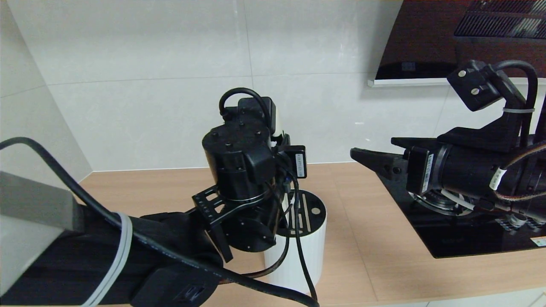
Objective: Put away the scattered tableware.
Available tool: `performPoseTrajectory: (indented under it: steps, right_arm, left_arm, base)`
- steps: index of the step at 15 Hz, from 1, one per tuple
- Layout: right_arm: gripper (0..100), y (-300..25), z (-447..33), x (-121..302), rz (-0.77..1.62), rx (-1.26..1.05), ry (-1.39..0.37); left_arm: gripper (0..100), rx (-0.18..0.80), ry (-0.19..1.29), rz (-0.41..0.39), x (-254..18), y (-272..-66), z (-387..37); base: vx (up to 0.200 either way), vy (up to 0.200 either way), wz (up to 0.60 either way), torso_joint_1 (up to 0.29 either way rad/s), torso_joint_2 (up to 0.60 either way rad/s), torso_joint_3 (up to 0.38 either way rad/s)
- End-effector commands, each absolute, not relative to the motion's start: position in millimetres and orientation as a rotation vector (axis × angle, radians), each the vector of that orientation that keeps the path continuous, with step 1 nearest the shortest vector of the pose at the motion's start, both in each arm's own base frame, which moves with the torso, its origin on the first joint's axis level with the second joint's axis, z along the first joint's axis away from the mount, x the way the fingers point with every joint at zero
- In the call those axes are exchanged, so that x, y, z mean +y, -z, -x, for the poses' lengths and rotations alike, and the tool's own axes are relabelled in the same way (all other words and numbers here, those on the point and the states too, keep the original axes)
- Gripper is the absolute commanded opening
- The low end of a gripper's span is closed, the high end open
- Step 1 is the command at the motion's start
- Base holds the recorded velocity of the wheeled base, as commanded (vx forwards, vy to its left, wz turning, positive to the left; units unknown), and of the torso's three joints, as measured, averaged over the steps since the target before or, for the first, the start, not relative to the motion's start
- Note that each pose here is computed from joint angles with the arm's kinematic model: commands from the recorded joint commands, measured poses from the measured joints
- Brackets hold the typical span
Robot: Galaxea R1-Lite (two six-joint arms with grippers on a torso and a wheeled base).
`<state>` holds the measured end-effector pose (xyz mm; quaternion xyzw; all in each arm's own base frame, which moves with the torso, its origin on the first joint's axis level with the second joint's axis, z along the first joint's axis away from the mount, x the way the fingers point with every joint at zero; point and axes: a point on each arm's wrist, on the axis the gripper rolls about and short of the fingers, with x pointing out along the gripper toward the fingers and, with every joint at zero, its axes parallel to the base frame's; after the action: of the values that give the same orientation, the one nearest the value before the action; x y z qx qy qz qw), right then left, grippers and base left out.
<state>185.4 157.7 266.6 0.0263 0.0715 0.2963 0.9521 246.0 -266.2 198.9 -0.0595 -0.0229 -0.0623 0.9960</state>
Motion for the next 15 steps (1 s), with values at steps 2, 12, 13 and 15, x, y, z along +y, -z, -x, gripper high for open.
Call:
performPoseTrajectory:
  steps: [2,12,13,15]
  right_arm:
    - [100,-265.8,-185.7,158.1,-0.052,0.148,-0.603]
    - [100,-264.3,-186.9,159.1,-0.050,0.153,-0.601]
    - [100,-264.3,-186.9,159.1,-0.048,0.153,-0.602]
    - [100,-264.6,-186.6,158.9,-0.049,0.152,-0.603]
  left_arm:
    - [0,0.000,0.123,0.079,-274.1,-175.7,-252.8]
    - [100,0.087,0.122,-0.010,-281.1,-135.5,-258.7]
    - [100,0.082,0.123,-0.006,-280.6,-137.4,-258.3]
    - [100,0.079,0.123,-0.002,-279.7,-139.1,-257.5]
  base:
    - [0.000,0.000,0.00,0.000,0.00,0.000]
    - [0.000,0.000,0.00,0.000,0.00,0.000]
    - [0.000,0.000,0.00,0.000,0.00,0.000]
    - [0.000,0.000,0.00,0.000,0.00,0.000]
